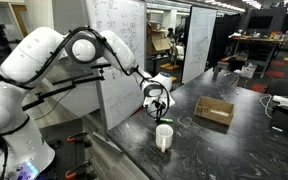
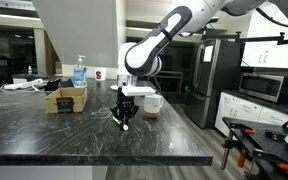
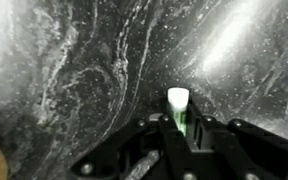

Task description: Place the green marker inside the white mug

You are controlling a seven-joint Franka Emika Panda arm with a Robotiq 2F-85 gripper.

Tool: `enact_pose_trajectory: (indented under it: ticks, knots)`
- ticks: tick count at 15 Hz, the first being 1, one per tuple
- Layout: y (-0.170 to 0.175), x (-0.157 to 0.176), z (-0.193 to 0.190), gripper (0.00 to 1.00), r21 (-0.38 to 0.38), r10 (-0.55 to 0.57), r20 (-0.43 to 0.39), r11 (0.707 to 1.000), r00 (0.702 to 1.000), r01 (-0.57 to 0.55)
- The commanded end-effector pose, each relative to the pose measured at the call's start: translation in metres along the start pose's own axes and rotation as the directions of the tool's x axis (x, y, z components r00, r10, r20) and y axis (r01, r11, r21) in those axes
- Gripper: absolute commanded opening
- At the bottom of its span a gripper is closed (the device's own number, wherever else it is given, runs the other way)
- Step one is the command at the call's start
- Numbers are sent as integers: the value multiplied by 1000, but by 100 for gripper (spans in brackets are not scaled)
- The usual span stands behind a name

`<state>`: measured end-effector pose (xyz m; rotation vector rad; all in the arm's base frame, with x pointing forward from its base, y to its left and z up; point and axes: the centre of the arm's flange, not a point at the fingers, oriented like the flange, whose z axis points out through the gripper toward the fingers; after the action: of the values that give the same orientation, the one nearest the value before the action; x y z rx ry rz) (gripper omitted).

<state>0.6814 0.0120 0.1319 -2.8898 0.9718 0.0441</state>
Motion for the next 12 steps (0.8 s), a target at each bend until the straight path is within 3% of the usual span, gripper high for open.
enact_pose_trajectory:
  ticks: [1, 7, 12]
  knots:
    - [1, -7, -15, 5, 11, -18, 8, 1000, 1000, 18]
    - [3, -14, -45, 5, 24, -48, -6, 999, 999, 48]
    - [13, -30, -79, 5, 17, -98, 126, 995, 987, 96]
